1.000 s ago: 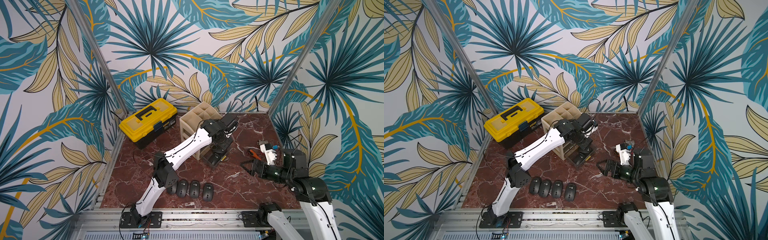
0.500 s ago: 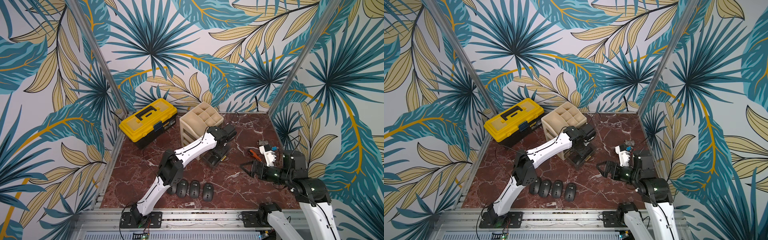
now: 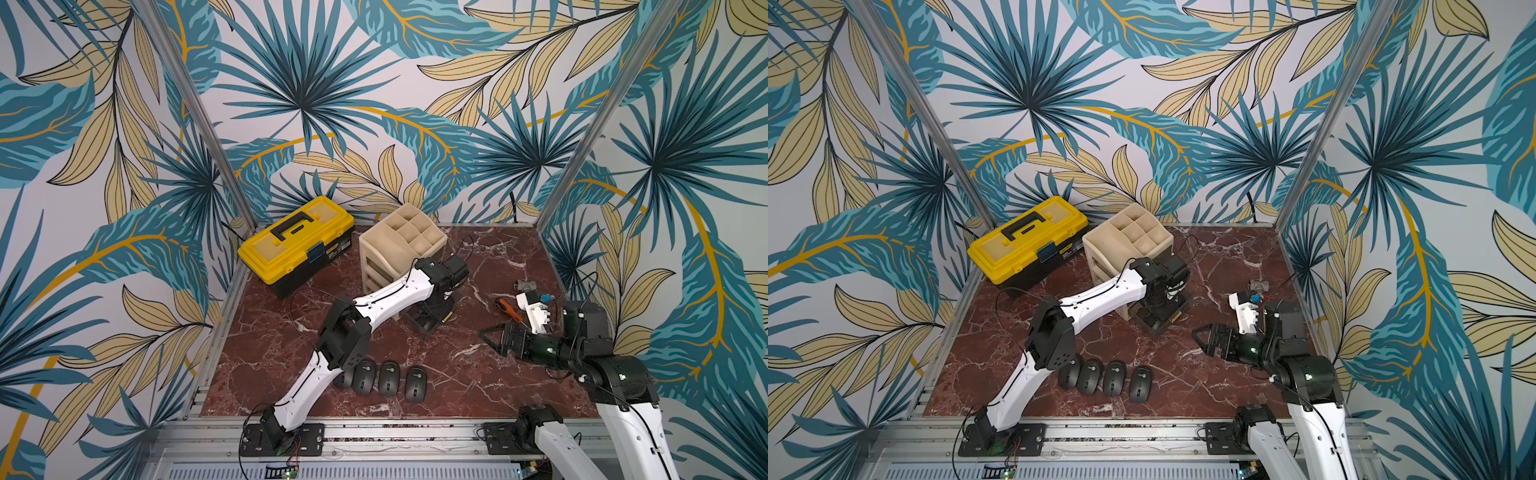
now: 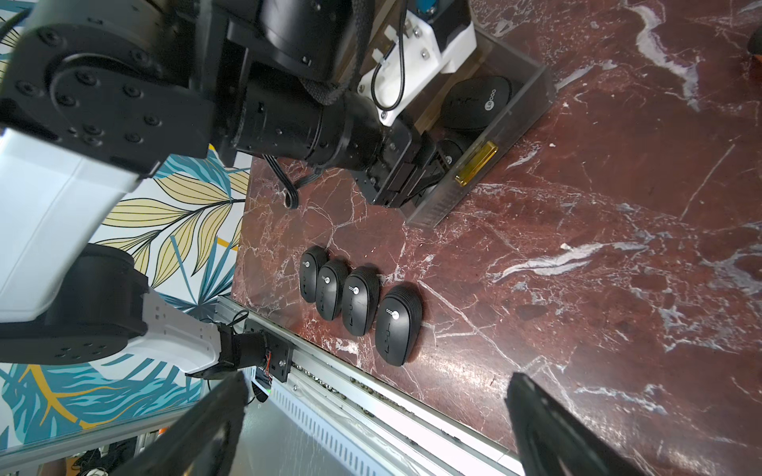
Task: Take the mice out of the drawer
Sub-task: Pick up the mouse from the drawer.
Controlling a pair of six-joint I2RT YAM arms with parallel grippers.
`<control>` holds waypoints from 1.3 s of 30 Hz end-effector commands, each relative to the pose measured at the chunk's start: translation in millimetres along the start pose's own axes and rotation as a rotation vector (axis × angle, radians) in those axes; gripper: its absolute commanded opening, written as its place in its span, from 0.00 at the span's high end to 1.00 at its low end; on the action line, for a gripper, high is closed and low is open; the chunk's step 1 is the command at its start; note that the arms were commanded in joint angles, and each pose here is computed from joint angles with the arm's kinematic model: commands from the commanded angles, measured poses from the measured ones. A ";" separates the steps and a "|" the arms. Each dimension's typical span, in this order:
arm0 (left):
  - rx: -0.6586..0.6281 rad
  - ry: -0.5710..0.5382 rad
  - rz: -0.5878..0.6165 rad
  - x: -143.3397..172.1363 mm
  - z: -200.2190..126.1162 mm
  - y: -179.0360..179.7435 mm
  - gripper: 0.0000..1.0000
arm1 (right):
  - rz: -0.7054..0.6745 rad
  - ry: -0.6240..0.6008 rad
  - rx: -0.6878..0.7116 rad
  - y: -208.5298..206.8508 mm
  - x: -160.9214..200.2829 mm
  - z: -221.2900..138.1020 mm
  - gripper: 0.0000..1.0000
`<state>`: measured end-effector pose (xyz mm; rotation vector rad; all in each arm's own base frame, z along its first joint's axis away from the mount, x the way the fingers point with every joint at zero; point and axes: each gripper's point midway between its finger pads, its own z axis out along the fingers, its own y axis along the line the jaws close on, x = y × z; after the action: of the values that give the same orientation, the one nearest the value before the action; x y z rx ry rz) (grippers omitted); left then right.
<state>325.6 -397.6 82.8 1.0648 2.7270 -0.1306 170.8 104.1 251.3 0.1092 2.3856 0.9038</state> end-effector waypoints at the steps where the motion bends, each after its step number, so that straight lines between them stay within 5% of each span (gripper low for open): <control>1: 0.037 0.030 0.003 6.3 16.8 -2.7 0.37 | -0.007 0.027 -0.006 -2.6 8.4 2.8 0.00; 20: 0.028 0.081 -0.016 19.1 65.8 2.0 0.25 | -0.002 0.046 -0.018 -5.1 12.2 8.7 0.00; 28: -0.156 0.083 -0.002 26.0 72.9 28.0 0.31 | 0.003 0.045 -0.016 -5.8 12.0 9.3 0.00; 39: -0.150 0.085 -0.014 29.5 80.4 26.7 0.44 | 0.009 0.033 -0.010 -6.6 10.0 9.1 0.01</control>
<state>332.9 -401.7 49.6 1.0311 2.6960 -0.0860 169.1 106.6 240.7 0.1061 2.4111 0.9250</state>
